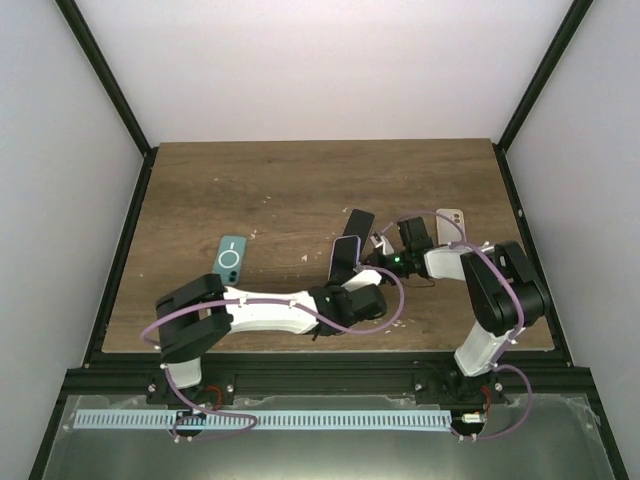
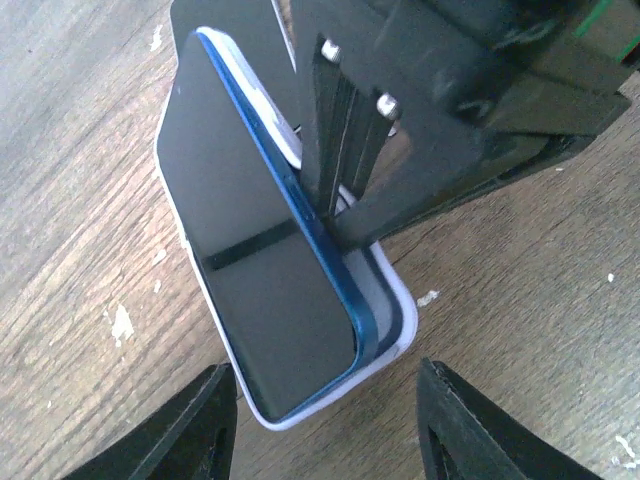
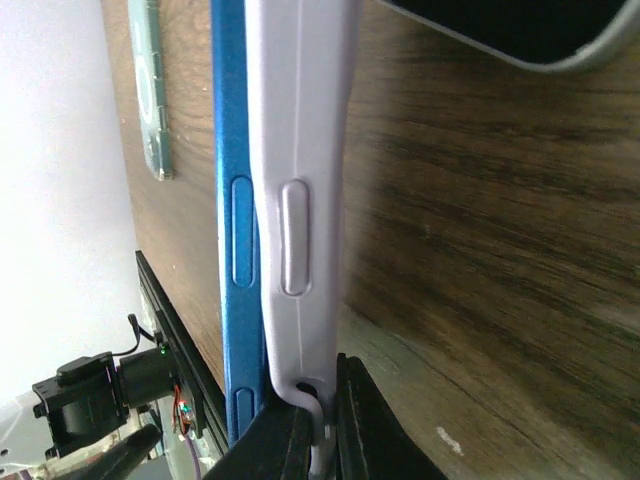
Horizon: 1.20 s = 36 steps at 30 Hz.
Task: Take the phone out of the phone case
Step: Remove the phone case from the phone.
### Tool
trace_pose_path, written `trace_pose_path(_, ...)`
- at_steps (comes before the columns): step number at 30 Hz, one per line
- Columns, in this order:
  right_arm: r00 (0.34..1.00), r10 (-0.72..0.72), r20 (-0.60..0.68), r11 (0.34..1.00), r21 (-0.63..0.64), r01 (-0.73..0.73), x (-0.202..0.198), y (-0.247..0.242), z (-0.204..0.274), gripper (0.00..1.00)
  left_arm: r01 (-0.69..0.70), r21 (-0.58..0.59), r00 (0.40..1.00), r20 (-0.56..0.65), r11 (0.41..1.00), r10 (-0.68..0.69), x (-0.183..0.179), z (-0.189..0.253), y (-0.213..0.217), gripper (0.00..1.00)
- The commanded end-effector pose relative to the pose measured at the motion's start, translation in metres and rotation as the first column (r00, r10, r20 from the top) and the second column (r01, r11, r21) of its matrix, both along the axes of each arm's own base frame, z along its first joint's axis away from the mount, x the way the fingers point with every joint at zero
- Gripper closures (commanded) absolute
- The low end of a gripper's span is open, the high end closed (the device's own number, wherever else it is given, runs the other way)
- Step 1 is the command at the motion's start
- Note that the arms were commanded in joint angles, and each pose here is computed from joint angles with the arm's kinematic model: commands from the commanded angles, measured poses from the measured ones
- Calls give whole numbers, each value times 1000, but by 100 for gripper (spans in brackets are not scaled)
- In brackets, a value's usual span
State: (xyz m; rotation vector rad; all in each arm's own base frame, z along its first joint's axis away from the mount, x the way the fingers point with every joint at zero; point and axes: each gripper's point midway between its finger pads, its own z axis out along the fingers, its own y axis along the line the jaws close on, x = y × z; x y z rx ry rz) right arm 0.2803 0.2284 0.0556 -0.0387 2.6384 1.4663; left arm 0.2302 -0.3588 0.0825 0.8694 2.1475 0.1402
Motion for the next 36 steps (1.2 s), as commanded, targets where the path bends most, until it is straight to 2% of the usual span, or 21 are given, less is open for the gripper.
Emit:
trace_pose_path(1,1000,10,-11,1000,28,-10,6,6,2,99,9,57,998,58,998,-13,7,2,-9,50)
trace_pose_path(7,1000,22,-20,999,37,-22,5,8,2,99,10,76,997,75,997,-15,10,-1,-11,55)
trace_pose_path(15,999,36,-40,998,53,-34,3,10,0,99,48,120,997,51,992,-55,9,-20,-16,50)
trace_pose_path(24,998,43,-40,997,60,-41,2,10,0,99,22,157,995,89,987,-36,14,-23,-11,51)
trace_pose_path(27,998,44,-43,997,58,-42,3,10,-1,99,75,109,995,50,991,-81,7,-21,-17,48)
trace_pose_path(29,998,45,-46,997,57,-42,2,10,-2,99,107,27,994,28,994,-108,2,-14,-23,44)
trace_pose_path(32,998,46,-50,997,57,-43,2,11,-3,99,105,-81,994,-4,991,-106,5,-4,-22,42)
trace_pose_path(36,998,48,-52,997,59,-44,2,11,-3,99,72,-75,997,-6,995,-73,16,-3,-14,42)
